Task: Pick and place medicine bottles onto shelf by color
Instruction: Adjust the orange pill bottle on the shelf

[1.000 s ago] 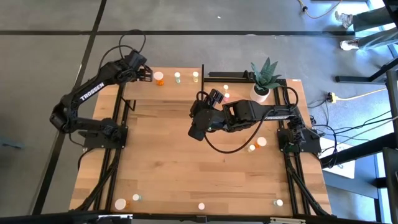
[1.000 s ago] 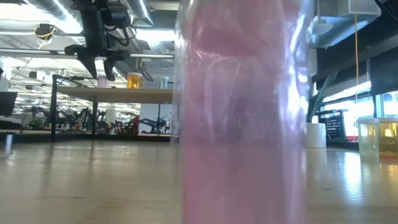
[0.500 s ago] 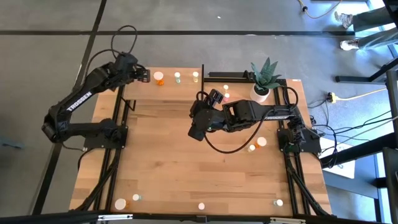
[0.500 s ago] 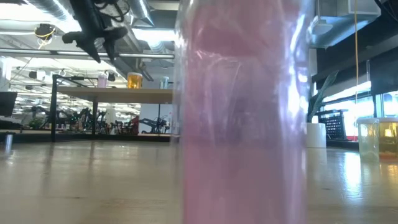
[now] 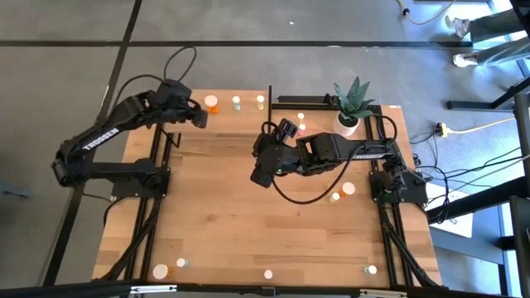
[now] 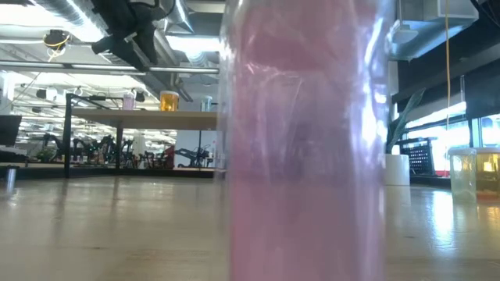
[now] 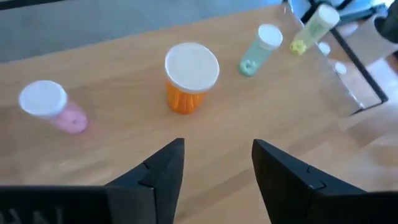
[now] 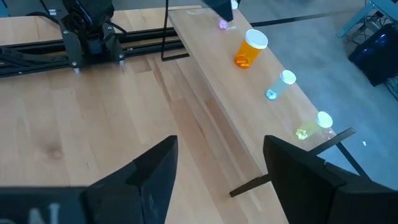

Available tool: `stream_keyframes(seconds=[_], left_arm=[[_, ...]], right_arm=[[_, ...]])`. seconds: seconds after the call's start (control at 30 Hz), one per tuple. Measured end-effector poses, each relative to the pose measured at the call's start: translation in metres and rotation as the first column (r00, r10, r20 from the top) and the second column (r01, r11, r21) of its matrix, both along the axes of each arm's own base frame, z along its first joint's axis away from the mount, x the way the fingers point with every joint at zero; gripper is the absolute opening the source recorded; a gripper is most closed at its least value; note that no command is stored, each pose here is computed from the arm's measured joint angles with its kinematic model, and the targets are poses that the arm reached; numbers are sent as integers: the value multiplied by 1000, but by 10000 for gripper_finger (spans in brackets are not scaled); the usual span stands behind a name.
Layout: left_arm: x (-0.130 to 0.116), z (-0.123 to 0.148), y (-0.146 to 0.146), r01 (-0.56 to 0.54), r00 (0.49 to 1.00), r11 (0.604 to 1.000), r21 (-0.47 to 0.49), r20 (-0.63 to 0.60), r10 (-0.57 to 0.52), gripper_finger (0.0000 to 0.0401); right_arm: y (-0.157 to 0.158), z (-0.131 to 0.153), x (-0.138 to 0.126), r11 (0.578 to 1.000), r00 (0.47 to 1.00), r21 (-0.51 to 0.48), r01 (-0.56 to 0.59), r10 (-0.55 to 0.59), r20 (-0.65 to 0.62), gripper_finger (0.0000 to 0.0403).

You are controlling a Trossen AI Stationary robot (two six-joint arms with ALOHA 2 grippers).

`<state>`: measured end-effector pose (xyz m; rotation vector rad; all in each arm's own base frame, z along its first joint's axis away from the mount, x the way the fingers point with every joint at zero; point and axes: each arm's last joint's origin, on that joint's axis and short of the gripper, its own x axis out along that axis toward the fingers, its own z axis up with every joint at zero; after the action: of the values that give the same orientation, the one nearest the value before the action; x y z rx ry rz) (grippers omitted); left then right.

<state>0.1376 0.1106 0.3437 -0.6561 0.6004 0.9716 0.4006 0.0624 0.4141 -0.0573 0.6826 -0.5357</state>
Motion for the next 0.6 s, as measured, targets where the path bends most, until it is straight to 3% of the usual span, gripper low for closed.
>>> stream_keyframes(seconds=[0.6], left_arm=[[34, -27, 24, 108, 976, 994, -5, -191, -107, 70]], right_arm=[[0, 0, 0, 1000, 1000, 0, 0, 0, 0, 237]])
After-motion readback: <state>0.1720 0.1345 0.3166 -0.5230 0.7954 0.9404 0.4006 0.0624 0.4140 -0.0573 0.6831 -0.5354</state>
